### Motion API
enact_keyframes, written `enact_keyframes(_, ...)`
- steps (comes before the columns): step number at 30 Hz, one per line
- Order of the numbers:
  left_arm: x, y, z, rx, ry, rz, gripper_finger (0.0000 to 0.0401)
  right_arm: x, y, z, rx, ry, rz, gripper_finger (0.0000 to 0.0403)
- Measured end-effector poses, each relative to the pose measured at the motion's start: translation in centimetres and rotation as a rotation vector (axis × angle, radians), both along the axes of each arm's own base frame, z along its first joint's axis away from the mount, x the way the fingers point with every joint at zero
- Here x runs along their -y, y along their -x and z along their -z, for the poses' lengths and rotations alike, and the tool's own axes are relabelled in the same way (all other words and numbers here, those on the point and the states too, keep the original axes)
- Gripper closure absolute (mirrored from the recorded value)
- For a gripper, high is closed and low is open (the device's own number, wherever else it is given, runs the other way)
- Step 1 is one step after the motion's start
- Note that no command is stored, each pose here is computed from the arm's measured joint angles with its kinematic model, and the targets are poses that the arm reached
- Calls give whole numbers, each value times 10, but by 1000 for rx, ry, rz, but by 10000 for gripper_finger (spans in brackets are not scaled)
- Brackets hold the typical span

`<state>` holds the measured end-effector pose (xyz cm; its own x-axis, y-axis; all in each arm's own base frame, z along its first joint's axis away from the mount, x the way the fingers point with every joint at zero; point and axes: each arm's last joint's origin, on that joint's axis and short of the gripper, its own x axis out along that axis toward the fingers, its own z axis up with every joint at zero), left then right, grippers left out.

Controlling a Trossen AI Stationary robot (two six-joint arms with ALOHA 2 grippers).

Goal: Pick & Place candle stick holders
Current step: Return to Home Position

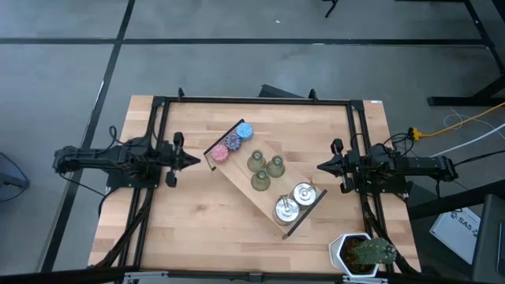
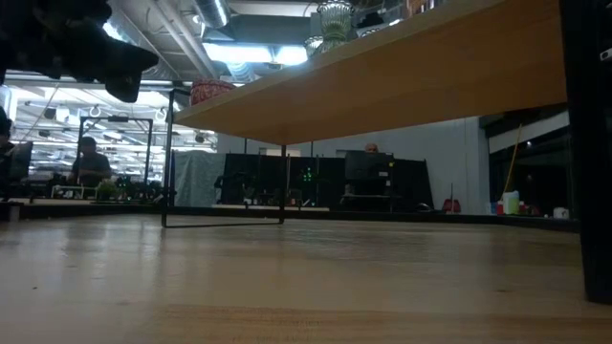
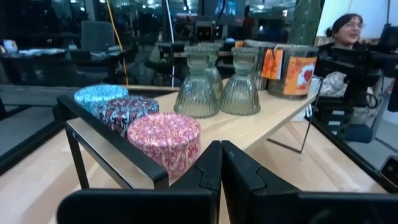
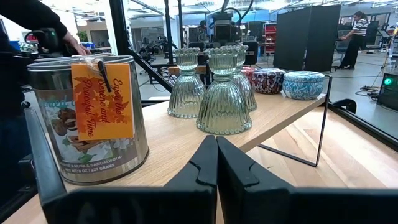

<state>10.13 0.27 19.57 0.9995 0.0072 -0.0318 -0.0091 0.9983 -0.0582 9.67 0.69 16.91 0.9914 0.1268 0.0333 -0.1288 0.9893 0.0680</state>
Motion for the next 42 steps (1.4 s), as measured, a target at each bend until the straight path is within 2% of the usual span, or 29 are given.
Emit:
enact_keyframes(16,1,4,27,66,44,39,400,0,0,0,0,0,0,402)
enact_keyframes(31,2,3,28,45,36,58,400,0,0,0,0,0,0,402)
enact_keyframes(42,3,3,28,49,51,116,399,0,0,0,0,0,0,402)
